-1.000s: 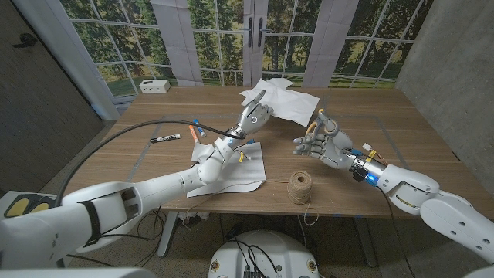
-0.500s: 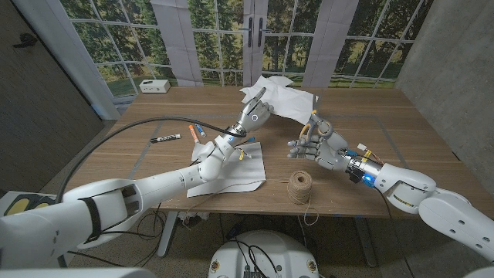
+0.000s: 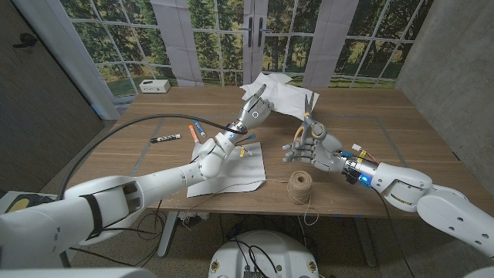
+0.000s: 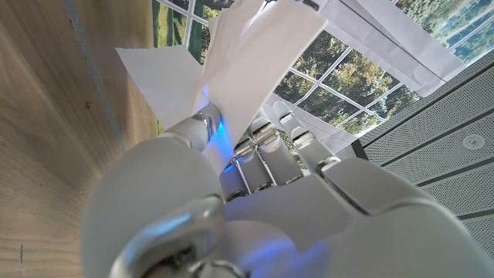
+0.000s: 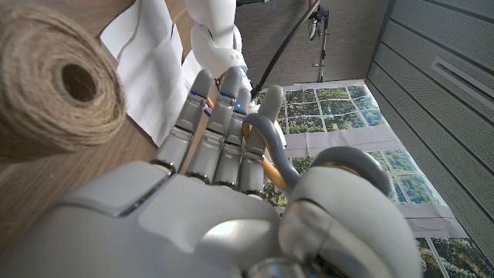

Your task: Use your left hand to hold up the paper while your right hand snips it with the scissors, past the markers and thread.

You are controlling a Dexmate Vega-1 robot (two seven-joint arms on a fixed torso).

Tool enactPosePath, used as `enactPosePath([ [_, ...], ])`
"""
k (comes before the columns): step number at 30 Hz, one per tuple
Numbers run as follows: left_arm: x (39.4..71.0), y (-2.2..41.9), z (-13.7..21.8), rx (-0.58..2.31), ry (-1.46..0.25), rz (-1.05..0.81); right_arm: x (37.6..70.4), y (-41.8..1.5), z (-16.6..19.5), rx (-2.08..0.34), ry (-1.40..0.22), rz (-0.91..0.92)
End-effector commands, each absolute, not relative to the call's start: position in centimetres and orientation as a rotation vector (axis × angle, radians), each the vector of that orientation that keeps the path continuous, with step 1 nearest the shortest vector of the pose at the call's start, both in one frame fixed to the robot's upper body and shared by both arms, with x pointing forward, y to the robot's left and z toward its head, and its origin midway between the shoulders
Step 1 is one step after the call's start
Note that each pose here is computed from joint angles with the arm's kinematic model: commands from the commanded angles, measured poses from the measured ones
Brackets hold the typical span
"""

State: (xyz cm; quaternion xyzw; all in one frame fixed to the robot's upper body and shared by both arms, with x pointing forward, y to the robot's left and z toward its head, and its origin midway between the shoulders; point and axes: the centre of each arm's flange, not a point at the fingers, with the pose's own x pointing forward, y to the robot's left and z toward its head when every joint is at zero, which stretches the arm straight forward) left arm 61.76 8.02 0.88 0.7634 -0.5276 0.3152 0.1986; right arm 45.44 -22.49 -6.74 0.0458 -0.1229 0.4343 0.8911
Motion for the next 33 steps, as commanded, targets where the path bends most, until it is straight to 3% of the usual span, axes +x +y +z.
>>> enactPosePath([
  [1,61.9,7.8,1.4,2.129,-1.47,0.886,45.6,-21.7,-6.6,0.076,-0.237,0.917],
  [33,61.4,6.4,3.0,2.13,-1.513,0.907,45.3,-19.9,-7.4,0.05,-0.161,0.955],
])
